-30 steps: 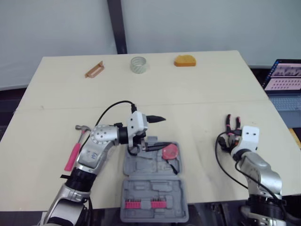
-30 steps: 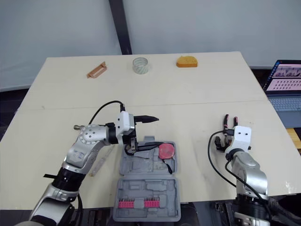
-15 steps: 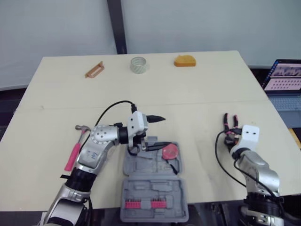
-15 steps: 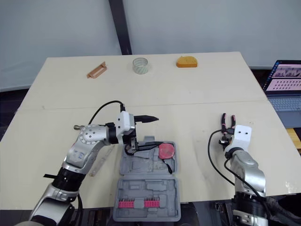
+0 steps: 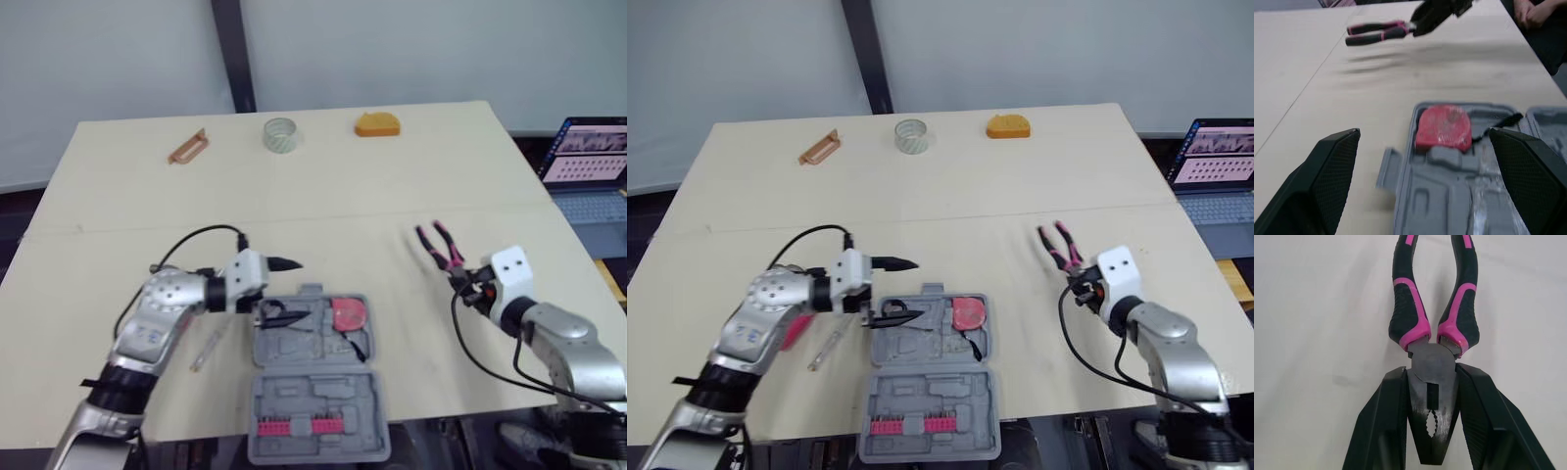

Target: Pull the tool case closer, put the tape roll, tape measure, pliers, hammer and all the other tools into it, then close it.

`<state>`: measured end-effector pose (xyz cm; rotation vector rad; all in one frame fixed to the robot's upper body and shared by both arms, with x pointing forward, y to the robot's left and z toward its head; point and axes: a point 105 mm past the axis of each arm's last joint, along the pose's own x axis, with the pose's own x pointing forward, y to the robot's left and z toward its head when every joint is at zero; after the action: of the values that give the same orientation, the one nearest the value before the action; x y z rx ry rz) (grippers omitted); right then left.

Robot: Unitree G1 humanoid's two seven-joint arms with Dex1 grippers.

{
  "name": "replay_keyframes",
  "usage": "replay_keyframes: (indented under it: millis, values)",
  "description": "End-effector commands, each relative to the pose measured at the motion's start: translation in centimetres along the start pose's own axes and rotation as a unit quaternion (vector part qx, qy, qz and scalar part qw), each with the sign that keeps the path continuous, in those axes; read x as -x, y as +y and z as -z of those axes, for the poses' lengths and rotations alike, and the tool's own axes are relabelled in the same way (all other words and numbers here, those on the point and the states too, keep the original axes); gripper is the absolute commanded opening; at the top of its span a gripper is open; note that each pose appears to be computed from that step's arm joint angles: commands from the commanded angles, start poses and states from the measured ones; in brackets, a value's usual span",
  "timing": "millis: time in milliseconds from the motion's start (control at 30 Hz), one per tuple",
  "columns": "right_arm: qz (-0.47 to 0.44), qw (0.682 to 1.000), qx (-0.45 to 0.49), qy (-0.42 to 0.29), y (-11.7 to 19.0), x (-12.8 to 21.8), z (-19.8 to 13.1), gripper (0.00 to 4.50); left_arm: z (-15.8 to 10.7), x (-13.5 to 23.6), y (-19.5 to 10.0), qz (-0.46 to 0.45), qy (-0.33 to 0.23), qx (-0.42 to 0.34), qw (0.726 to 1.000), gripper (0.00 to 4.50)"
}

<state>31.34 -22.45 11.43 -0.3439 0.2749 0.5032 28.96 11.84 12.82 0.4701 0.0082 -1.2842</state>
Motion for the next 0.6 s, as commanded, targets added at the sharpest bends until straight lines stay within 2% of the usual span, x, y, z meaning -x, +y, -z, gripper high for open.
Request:
replay_keyframes:
  millis: [33, 133, 267, 400, 600]
  values:
    - [-0.169, 0.982, 0.074, -0.036, 4.7, 0.4, -3.4, 0.97, -0.1, 2.9, -0.4, -0.005, 0.012, -0.018, 1.000, 4.50]
    - [-0.272, 0.954, 0.117, -0.035, 7.6, 0.5, -4.9, 0.97, 1.2, 5.3, -1.2, -0.011, 0.045, -0.008, 0.999, 4.50]
    - [-0.361, 0.917, 0.167, -0.024, 11.1, 0.4, -5.7, 0.97, 2.2, 7.6, -2.7, -0.012, 0.071, 0.006, 0.997, 4.50]
    - [-0.403, 0.892, 0.207, -0.004, 13.7, -0.2, -6.0, 0.97, 2.3, 8.8, -4.8, -0.007, 0.080, 0.015, 0.997, 4.50]
    - [-0.404, 0.877, 0.259, 0.024, 15.5, -2.1, -6.0, 0.97, 3.0, 9.5, -6.5, -0.005, 0.088, 0.022, 0.996, 4.50]
